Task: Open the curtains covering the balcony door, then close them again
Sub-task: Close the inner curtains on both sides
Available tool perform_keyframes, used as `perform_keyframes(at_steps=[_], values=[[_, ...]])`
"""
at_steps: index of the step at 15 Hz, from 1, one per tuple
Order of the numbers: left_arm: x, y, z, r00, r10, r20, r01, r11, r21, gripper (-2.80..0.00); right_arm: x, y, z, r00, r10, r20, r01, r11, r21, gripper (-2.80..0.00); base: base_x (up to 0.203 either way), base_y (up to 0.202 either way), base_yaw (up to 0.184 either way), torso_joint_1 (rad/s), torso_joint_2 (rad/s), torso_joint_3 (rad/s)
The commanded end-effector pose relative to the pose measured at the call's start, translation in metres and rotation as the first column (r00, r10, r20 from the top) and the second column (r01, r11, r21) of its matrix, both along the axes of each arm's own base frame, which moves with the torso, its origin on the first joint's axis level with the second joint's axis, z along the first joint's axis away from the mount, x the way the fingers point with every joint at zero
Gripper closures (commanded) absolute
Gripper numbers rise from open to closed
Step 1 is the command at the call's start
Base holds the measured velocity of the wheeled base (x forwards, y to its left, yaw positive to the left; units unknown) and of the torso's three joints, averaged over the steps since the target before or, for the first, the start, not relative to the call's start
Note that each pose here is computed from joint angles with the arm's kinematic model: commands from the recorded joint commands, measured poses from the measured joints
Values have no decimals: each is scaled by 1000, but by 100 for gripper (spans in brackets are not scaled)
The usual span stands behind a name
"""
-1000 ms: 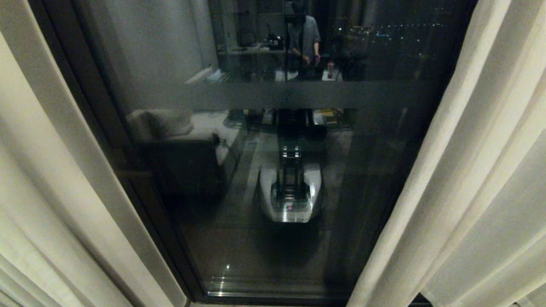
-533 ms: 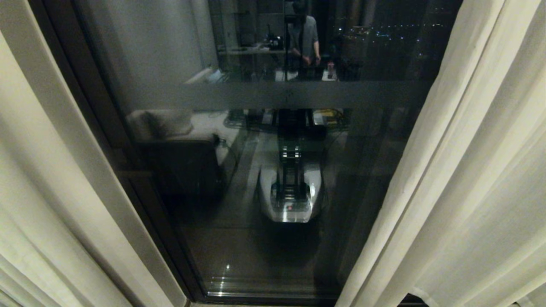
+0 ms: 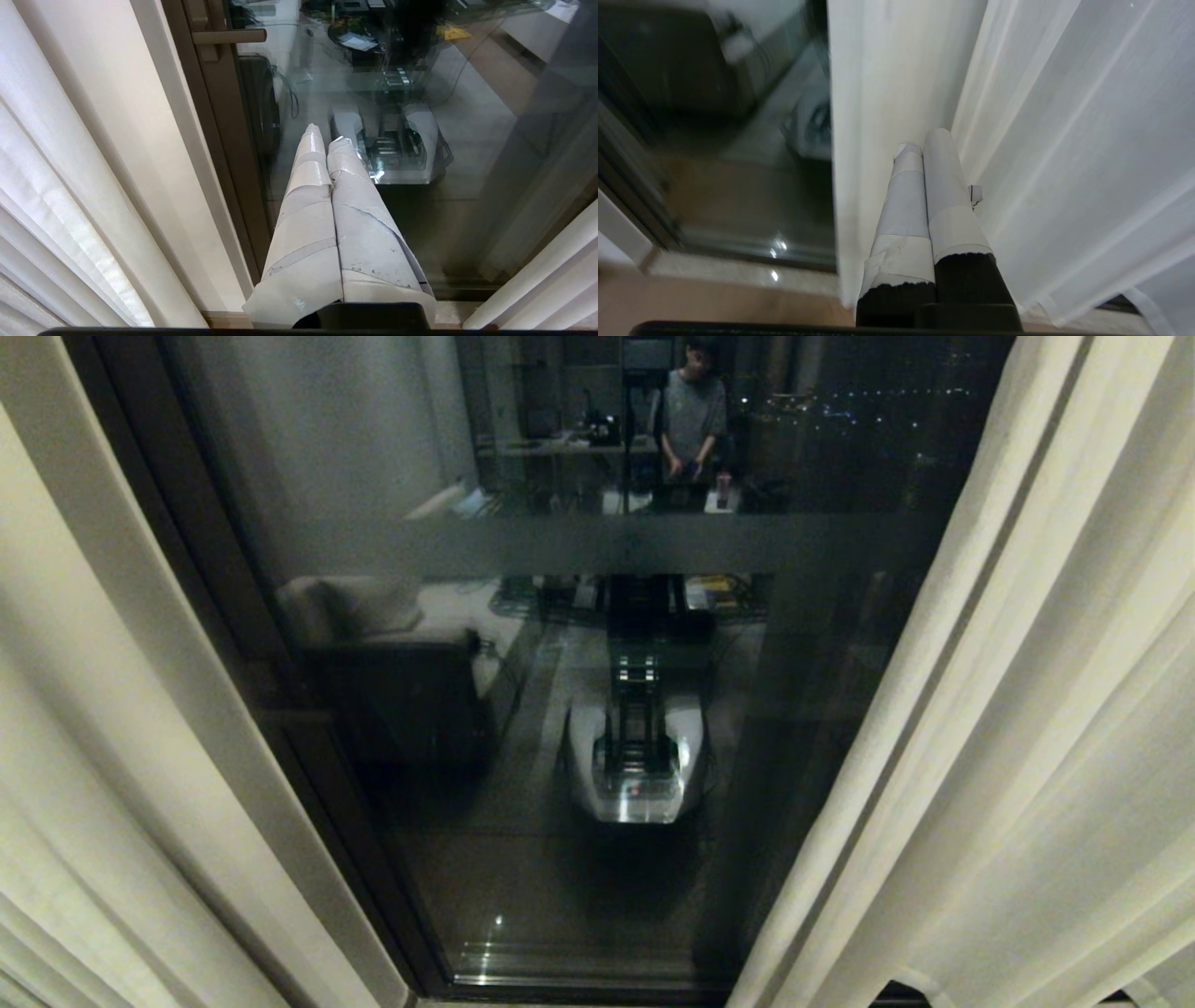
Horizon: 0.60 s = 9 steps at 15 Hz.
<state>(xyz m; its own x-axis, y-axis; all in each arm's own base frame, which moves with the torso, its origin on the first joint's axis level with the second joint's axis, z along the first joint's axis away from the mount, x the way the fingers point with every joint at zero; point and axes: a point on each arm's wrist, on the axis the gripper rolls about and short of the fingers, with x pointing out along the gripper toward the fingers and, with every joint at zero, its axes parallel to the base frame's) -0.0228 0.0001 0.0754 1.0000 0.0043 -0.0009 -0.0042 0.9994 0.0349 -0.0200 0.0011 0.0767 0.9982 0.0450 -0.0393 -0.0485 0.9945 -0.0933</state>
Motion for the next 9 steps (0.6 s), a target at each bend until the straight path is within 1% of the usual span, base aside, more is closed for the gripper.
perform_keyframes(at_steps=[1, 9], values=[[0, 0, 0, 1000, 0, 1, 0, 1000, 0, 0, -3, 0, -1, 999, 0, 36, -1, 1000, 18, 0, 0, 0, 0, 0, 0, 0], [0, 0, 0, 1000, 0, 1, 0, 1000, 0, 0, -3, 0, -1, 999, 0, 38, -1, 1000, 21, 0, 0, 0, 0, 0, 0, 0]])
